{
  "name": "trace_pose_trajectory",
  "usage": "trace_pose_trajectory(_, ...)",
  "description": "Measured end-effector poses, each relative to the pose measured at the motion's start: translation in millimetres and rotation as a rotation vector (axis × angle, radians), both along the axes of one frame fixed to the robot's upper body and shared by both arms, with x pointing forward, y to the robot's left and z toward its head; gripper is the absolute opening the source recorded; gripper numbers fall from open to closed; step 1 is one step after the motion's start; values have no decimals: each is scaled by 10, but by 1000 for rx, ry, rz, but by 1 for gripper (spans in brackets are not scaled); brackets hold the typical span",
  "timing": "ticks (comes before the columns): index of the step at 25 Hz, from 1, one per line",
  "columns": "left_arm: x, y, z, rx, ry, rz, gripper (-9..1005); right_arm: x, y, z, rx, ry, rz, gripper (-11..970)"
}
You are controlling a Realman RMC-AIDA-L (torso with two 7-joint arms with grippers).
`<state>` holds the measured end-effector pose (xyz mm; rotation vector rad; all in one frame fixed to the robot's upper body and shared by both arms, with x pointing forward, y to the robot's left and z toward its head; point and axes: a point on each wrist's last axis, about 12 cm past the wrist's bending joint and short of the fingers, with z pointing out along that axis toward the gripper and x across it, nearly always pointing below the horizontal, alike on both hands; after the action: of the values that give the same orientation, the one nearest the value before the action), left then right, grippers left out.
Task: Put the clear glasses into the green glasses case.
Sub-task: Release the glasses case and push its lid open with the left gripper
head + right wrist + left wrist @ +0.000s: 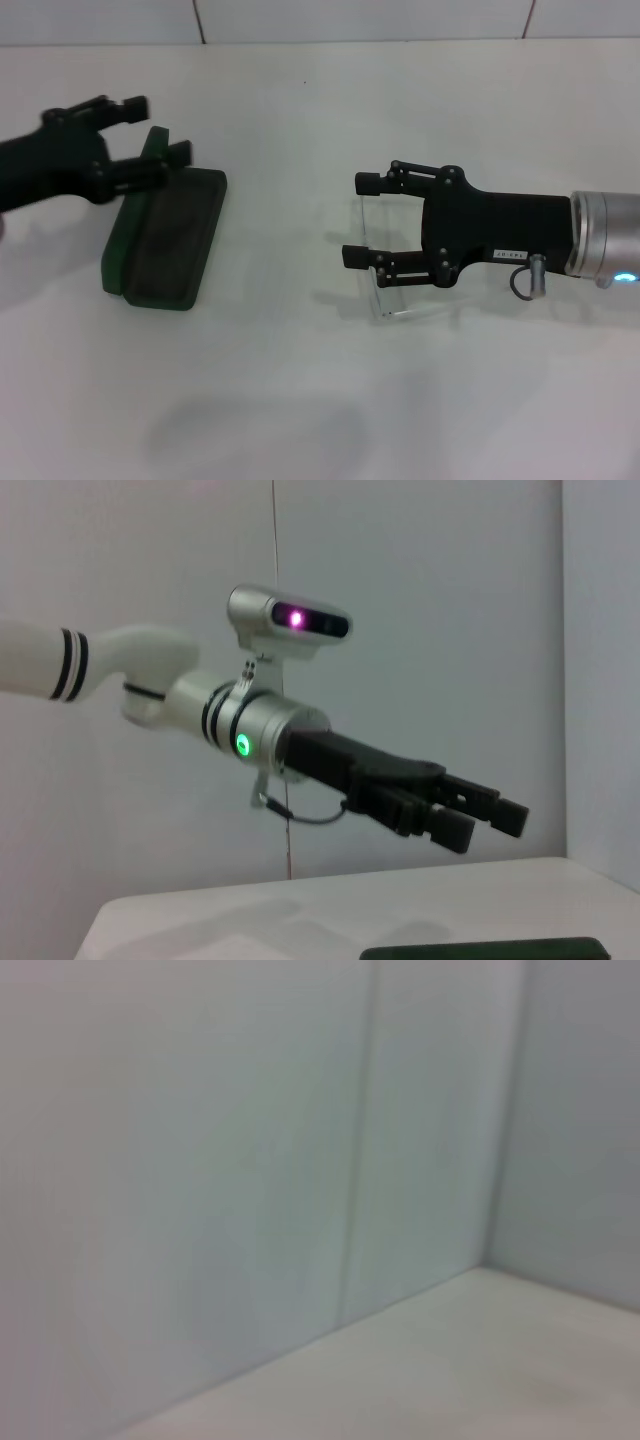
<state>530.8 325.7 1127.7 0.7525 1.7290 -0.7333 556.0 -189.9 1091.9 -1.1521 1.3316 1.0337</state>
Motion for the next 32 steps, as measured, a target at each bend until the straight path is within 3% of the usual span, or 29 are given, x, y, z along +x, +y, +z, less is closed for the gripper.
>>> trace_pose_trajectory(7, 9, 69, 229, 83, 179, 133, 827, 17, 16, 10, -6, -4, 3, 807)
trace_pose_trajectory(15, 264, -102, 286, 173, 376, 193, 820, 72, 66, 36, -40, -14, 24, 807)
trace_pose_trajectory(32, 473, -267, 92, 342, 447, 314, 804, 111, 52, 12, -82, -24, 11, 808)
